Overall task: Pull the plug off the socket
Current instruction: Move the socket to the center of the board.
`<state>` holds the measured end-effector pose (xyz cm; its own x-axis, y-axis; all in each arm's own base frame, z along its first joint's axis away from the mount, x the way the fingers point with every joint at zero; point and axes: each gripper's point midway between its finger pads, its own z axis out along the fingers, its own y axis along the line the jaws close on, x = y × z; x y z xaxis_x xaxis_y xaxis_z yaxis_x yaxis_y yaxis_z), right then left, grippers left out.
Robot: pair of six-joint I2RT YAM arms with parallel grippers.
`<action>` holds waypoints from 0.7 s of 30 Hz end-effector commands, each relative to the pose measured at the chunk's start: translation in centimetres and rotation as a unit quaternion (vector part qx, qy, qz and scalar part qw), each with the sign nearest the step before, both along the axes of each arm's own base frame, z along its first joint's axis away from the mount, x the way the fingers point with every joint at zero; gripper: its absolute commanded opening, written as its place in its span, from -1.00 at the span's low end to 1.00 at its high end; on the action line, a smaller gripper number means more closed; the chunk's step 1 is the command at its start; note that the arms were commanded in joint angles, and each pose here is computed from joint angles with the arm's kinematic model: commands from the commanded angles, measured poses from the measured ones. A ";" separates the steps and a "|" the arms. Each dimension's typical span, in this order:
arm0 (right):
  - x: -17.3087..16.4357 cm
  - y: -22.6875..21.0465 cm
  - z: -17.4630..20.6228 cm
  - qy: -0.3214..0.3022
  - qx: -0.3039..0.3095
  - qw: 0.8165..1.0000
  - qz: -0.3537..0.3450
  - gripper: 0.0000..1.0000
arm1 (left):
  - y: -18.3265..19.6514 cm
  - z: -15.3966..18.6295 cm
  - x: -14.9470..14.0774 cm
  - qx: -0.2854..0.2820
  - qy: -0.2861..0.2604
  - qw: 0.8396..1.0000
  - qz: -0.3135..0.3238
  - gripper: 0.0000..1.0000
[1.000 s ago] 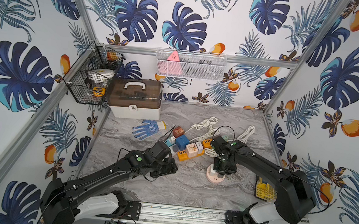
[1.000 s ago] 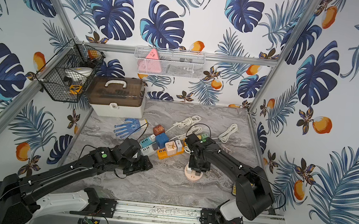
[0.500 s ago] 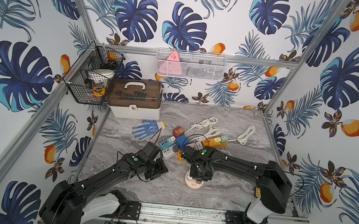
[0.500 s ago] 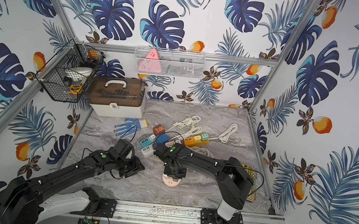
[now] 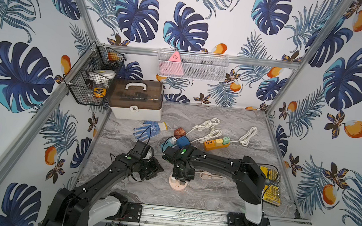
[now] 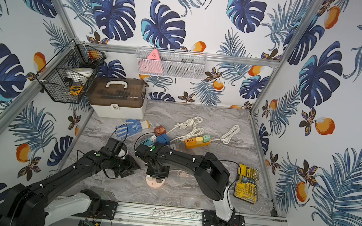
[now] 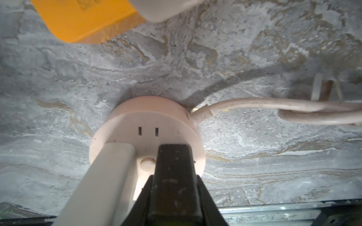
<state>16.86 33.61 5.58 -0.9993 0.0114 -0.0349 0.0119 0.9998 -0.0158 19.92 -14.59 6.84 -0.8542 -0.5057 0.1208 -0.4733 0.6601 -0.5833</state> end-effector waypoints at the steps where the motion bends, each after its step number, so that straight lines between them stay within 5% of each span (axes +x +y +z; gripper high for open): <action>1: -0.1 1.8 -1.1 0.011 0.033 0.999 0.003 -0.90 | -1.1 0.2 0.4 -0.033 -0.009 0.999 -0.020 -0.05; 12: 0.1 1.0 -2.0 0.020 0.035 0.999 0.019 -0.93 | -2.9 -0.9 -0.4 -0.089 0.003 0.996 -0.007 -0.06; 21: 0.3 1.0 -1.6 0.015 0.038 0.999 0.031 -0.95 | -3.6 -2.9 -1.3 -0.048 0.019 0.999 -0.015 -0.22</action>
